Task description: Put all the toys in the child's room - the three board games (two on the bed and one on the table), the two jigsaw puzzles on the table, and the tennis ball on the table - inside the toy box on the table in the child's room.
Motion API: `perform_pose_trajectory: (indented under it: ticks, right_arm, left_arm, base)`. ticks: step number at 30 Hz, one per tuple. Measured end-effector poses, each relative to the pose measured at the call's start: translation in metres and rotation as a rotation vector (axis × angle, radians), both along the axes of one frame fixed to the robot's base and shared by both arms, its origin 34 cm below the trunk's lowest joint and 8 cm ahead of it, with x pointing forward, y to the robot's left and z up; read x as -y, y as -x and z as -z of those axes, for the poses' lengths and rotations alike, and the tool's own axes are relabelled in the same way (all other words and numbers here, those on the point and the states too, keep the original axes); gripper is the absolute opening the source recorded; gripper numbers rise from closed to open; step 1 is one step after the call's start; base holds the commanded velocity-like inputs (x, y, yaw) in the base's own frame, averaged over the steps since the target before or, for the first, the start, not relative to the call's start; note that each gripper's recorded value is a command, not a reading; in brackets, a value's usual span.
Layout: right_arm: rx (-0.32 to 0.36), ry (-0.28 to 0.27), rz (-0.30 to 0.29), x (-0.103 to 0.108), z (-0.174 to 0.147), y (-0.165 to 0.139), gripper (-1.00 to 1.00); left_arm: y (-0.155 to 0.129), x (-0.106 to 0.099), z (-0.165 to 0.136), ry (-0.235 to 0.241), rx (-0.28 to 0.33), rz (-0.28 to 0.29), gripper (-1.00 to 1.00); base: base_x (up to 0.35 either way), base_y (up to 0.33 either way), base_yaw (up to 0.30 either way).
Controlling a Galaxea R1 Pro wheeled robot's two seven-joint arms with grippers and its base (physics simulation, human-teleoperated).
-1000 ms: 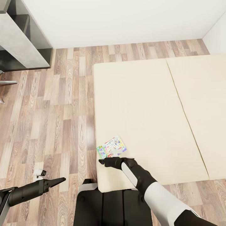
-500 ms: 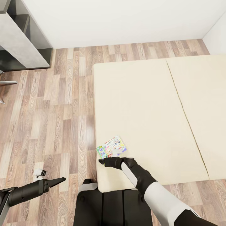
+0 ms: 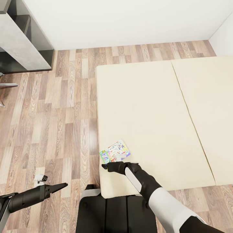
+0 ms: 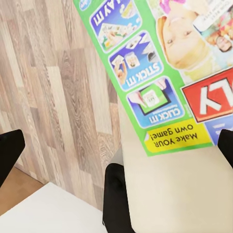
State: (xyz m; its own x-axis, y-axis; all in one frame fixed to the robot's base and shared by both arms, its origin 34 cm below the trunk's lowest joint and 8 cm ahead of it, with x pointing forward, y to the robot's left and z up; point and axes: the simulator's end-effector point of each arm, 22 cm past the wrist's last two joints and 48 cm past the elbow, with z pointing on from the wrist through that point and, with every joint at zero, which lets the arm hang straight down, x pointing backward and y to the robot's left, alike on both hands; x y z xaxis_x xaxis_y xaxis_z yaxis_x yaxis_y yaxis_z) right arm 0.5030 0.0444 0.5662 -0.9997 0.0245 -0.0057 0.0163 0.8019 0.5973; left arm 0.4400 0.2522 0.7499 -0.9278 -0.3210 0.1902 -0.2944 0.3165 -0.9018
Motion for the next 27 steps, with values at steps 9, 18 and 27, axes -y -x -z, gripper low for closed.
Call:
perform_pose_trajectory:
  ticks: [9, 18, 27]
  right_arm:
    - [0.015, -0.001, 0.001, -0.002, -0.004, -0.009, 1.0]
    - [-0.035, 0.043, -0.064, 0.001, -0.014, -0.019, 1.0]
    - [-0.017, 0.124, -0.117, 0.01, -0.032, -0.045, 1.0]
  left_arm:
    - [0.0, 0.0, 0.0, 0.001, 0.001, 0.0, 1.0]
    - [0.0, 0.0, -0.001, 0.004, 0.003, -0.001, 1.0]
    - [0.0, 0.0, -0.001, 0.004, 0.003, 0.0, 1.0]
  base:
    - [0.0, 0.0, 0.0]
    - [0.0, 0.0, 0.0]
    - [0.0, 0.0, 0.0]
